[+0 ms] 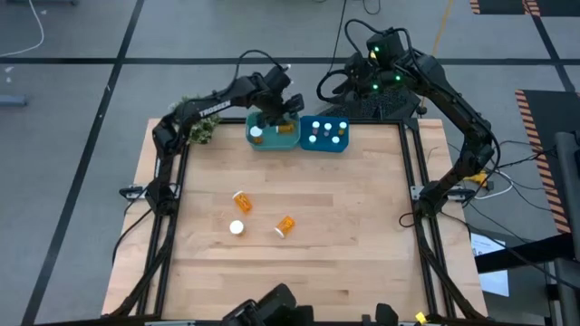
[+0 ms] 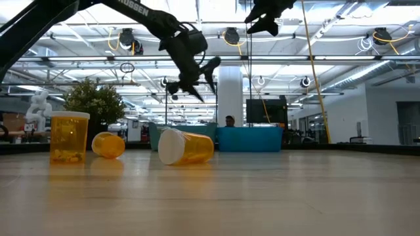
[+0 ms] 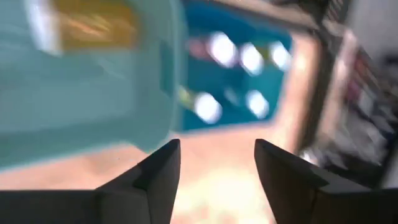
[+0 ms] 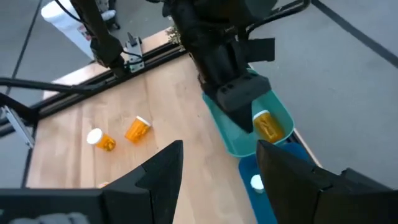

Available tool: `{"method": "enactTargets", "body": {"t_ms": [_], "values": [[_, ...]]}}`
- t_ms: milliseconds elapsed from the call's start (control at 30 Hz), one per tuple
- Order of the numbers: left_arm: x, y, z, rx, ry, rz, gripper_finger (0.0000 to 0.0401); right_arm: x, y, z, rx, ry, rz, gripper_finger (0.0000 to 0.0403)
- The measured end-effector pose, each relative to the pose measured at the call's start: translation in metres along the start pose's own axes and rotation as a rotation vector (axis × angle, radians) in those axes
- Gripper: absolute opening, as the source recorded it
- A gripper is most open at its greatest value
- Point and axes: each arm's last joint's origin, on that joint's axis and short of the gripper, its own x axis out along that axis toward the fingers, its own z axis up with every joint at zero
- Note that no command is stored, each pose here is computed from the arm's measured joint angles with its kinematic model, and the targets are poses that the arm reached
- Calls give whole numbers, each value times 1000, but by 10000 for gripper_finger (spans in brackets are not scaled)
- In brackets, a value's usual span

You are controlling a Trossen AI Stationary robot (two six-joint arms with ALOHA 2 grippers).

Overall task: Pick and place medicine bottles into bin by pill shape (circle, oval)
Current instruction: Put the large orange capsule bottle into the green bin

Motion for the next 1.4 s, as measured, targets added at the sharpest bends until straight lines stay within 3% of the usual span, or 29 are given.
{"method": "enactTargets", "body": {"t_ms": [167,333,433,600,867,1200,1300,1400], "values": [[-8,7,15,31,118,-89,218,2,3,0,61,3,8,196],[-17,12,27,147,302,-268,214,7,13,1,170,14,33,196],[-28,10,22,251,368,-346,191,9,22,1,207,22,54,196],[-43,1,5,394,433,-435,117,11,38,1,246,30,62,196],[-47,-3,-3,446,449,-463,8,-2,54,0,232,1,41,196],[-46,-3,-1,458,408,-439,2,-20,50,-2,125,-30,-35,196],[-45,0,2,437,346,-374,2,-22,47,-3,93,-19,-45,196],[-44,2,6,346,247,-264,2,-24,41,-5,78,-12,-61,196]]}}
